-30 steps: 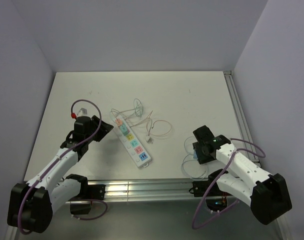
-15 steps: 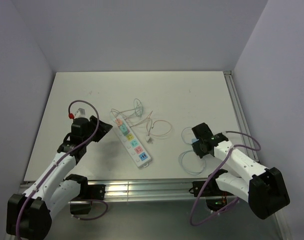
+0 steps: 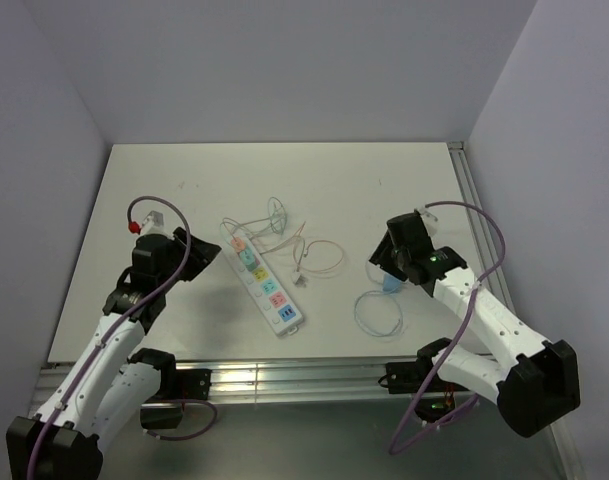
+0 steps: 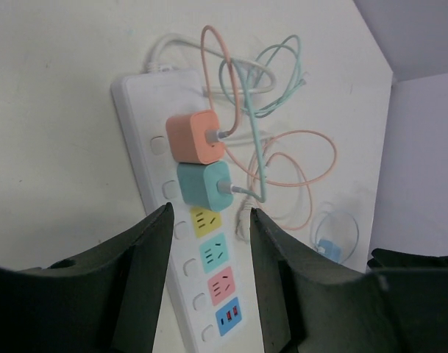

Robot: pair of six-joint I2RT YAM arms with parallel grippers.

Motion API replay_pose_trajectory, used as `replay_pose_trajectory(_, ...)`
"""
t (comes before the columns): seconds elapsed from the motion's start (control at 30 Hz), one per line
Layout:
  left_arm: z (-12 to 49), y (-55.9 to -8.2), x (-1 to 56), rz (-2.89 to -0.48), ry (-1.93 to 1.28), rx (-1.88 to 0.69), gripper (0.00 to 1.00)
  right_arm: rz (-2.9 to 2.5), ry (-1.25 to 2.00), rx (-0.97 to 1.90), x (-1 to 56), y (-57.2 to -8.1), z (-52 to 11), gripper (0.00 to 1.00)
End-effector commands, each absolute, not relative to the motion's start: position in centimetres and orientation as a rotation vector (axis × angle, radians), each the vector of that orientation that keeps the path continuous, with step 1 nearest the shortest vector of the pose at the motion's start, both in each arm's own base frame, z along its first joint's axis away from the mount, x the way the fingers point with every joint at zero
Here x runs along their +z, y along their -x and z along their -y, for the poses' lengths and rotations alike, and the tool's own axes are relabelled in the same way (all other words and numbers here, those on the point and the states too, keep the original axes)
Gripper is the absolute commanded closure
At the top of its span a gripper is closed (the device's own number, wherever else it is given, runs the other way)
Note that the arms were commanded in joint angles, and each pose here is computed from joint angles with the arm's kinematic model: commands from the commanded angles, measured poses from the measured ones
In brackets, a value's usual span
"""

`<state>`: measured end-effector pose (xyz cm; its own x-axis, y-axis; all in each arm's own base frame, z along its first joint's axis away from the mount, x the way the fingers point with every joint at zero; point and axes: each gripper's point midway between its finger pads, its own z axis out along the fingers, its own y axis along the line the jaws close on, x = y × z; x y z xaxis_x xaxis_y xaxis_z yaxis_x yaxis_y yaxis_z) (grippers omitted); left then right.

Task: Insert the plug

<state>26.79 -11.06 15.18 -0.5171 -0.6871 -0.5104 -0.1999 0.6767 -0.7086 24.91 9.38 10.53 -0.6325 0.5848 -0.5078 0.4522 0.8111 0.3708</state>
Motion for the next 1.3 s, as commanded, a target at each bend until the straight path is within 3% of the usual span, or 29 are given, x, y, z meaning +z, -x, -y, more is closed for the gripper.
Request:
replay_pose_trajectory(0.0, 10.8, -26.9, 18.1, -2.007, 0.630, -0.745, 0.49, -2.395, -0.416, 0.322, 12.7, -26.3, -10.9, 0.44)
replay_pose_trajectory(0.07, 10.7, -26.7, 18.7, -1.993, 0.619, -0.747, 0.48, -2.434, -0.284, 0.378, 12.8, -26.5, -12.3, 0.43)
replay_pose_trajectory(0.33, 11.2, -26.2, 19.0, -1.998, 0.580, -0.774, 0.48, -2.328, -0.541, 0.235, 13.8, -25.5, -8.5, 0.47)
replay_pose_trajectory(0.43, 11.3, -26.3, 19.0, -1.998, 0.568, -0.782, 0.49, -2.429, -0.486, 0.221, 12.0, -25.0, -8.9, 0.48)
replay_pose_trajectory(0.67, 12.3, -26.6, 19.1, -1.979, 0.548, -0.852, 0.49, -2.564, -0.432, 0.068, 8.3, -24.8, -8.0, 0.34)
replay_pose_trajectory(1.27, 12.6, -26.6, 17.6, -2.012, 0.540, -0.852, 0.49, -2.615, -0.533, -0.207, 4.1, -25.2, -4.8, 0.31)
